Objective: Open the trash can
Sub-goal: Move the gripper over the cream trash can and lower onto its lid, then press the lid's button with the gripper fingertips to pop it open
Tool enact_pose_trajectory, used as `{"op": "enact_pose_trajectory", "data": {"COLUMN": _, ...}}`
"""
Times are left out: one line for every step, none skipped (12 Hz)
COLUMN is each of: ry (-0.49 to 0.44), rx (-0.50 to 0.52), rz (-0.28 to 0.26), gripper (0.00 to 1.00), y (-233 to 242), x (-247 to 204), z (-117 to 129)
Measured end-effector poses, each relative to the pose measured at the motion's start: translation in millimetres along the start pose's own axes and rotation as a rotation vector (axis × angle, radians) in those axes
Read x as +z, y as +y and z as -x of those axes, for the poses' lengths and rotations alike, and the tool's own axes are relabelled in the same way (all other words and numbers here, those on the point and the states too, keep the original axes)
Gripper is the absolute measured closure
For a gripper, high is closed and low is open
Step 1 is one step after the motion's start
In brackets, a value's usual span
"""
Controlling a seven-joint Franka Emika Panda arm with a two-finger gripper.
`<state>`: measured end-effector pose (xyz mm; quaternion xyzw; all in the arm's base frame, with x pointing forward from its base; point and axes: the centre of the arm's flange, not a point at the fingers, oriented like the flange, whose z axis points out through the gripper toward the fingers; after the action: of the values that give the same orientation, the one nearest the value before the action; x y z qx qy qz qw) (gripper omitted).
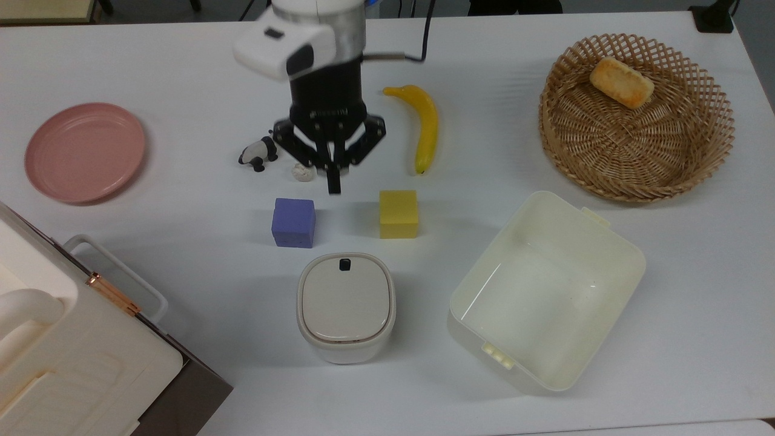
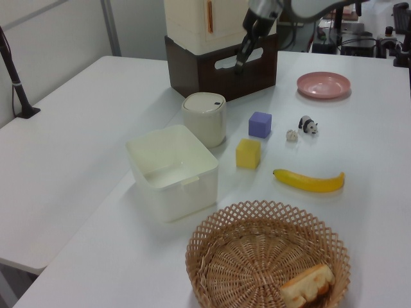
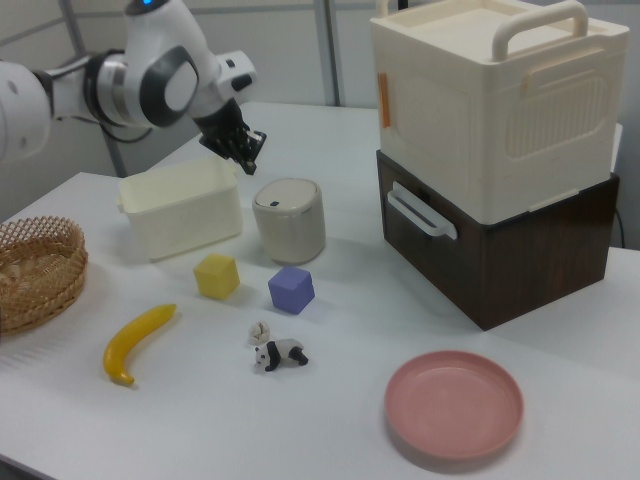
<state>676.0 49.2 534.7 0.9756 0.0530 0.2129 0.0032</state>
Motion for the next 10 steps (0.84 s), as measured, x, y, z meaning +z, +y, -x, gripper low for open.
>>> {"op": "enact_pose_trajectory", "data": {"ry": 0.021, "rx": -0.001, "rz": -0.002, "gripper": 0.99, "y": -1, "x": 17, "z": -2}}
{"op": "enact_pose_trajectory", "data": {"ry": 0.04, "rx": -0.002, "rz": -0.004, "gripper": 0.99, "y": -2, "x": 32, "z": -4}}
{"op": "enact_pose_trajectory", "data": {"ry": 0.063, "rx": -0.002, "rz": -0.005, "gripper": 0.99, "y": -2, "x": 47, "z": -5}}
{"op": "enact_pose_trajectory", "data": {"ry": 0.086, "rx": -0.001, "rz": -0.006, "gripper": 0.99, "y": -2, "x": 61, "z": -6}}
{"op": "enact_pose_trajectory", "data": {"ry": 0.098, "rx": -0.001, "rz": -0.007, "gripper": 0.99, "y": -2, "x": 70, "z": -6}}
{"op": "enact_pose_trajectory", "data": {"ry": 0.115, "rx": -0.001, "rz": -0.008, "gripper": 0.99, "y": -3, "x": 83, "z": -6}}
{"op": "enact_pose_trajectory", "data": {"ry": 0.128, "rx": 0.0, "rz": -0.009, "gripper": 0.99, "y": -3, "x": 95, "z": -5}}
{"op": "enact_pose_trajectory", "data": {"ry": 0.132, "rx": 0.0, "rz": -0.01, "gripper": 0.99, "y": -3, "x": 102, "z": -4}}
{"op": "enact_pose_trajectory", "data": {"ry": 0.132, "rx": 0.0, "rz": -0.011, "gripper": 0.99, "y": -4, "x": 114, "z": -2}}
{"op": "enact_pose_trajectory", "data": {"ry": 0.127, "rx": 0.0, "rz": -0.012, "gripper": 0.99, "y": -4, "x": 122, "z": 0}}
